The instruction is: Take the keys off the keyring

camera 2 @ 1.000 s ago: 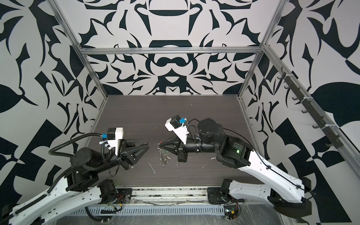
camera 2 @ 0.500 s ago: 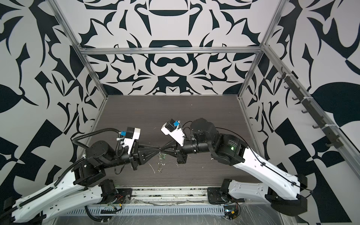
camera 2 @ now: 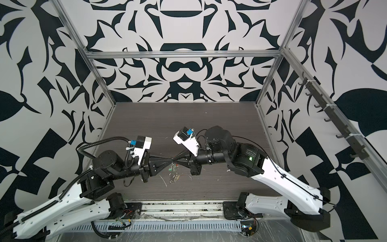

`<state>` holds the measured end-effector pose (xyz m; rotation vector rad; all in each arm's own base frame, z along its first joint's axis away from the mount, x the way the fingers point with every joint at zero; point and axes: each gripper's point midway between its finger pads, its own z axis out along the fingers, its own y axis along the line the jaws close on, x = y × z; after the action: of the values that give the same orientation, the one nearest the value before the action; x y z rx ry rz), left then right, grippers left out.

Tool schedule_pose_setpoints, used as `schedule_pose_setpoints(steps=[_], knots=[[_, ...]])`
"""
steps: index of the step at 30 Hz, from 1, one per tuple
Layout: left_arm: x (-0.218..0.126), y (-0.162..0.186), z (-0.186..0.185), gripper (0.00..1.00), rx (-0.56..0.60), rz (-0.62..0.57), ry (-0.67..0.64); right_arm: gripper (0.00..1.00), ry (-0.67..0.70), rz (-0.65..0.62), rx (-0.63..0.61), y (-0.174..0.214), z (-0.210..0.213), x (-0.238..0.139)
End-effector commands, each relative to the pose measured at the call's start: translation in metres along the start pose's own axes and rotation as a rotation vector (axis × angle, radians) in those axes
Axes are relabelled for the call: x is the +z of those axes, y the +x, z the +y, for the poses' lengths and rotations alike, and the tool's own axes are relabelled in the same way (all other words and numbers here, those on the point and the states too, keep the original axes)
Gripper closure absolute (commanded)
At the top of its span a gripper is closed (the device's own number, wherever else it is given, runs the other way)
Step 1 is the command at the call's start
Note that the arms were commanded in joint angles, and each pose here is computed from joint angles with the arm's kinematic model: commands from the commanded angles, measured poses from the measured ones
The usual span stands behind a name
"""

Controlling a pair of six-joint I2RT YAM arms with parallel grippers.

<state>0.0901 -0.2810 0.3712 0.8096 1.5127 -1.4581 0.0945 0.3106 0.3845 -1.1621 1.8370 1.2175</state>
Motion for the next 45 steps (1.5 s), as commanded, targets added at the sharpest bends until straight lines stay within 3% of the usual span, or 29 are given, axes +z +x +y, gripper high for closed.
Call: schedule_pose_setpoints(steps=[1, 6, 9, 10, 12, 14, 20, 23, 36, 45], knots=[[0.001, -0.004, -0.002, 0.79, -0.003, -0.004, 0.005, 1.0, -0.078, -0.121, -0.085, -0.038, 0.024, -0.01], [0.0, -0.005, 0.001, 0.99, -0.008, -0.016, -0.009, 1.0, -0.08, -0.129, -0.083, -0.04, 0.025, -0.01], [-0.003, -0.009, 0.002, 1.0, -0.006, -0.05, -0.022, 1.0, -0.051, -0.152, -0.069, -0.042, 0.019, -0.01], [-0.005, -0.012, 0.003, 1.0, -0.004, -0.071, -0.029, 0.97, -0.019, -0.165, -0.067, -0.043, 0.014, -0.011], [-0.011, -0.019, 0.004, 1.0, 0.003, -0.134, -0.039, 0.76, 0.01, -0.222, -0.072, -0.046, 0.01, -0.018], [-0.02, -0.028, 0.004, 1.0, 0.016, -0.211, -0.044, 0.65, 0.018, -0.281, -0.077, -0.047, 0.01, -0.026], [-0.041, -0.048, 0.009, 1.0, 0.026, -0.385, -0.086, 0.58, 0.01, -0.37, -0.07, -0.037, 0.004, -0.024], [-0.042, -0.053, 0.01, 1.0, 0.026, -0.408, -0.094, 0.47, 0.015, -0.365, -0.059, -0.028, -0.003, -0.013], [-0.038, -0.049, -0.001, 1.0, 0.052, -0.38, -0.029, 0.47, 0.092, -0.419, -0.166, -0.022, -0.002, 0.003], [-0.037, -0.048, 0.015, 1.0, 0.052, -0.37, -0.119, 0.48, 0.186, -0.417, -0.197, -0.016, -0.013, 0.008]])
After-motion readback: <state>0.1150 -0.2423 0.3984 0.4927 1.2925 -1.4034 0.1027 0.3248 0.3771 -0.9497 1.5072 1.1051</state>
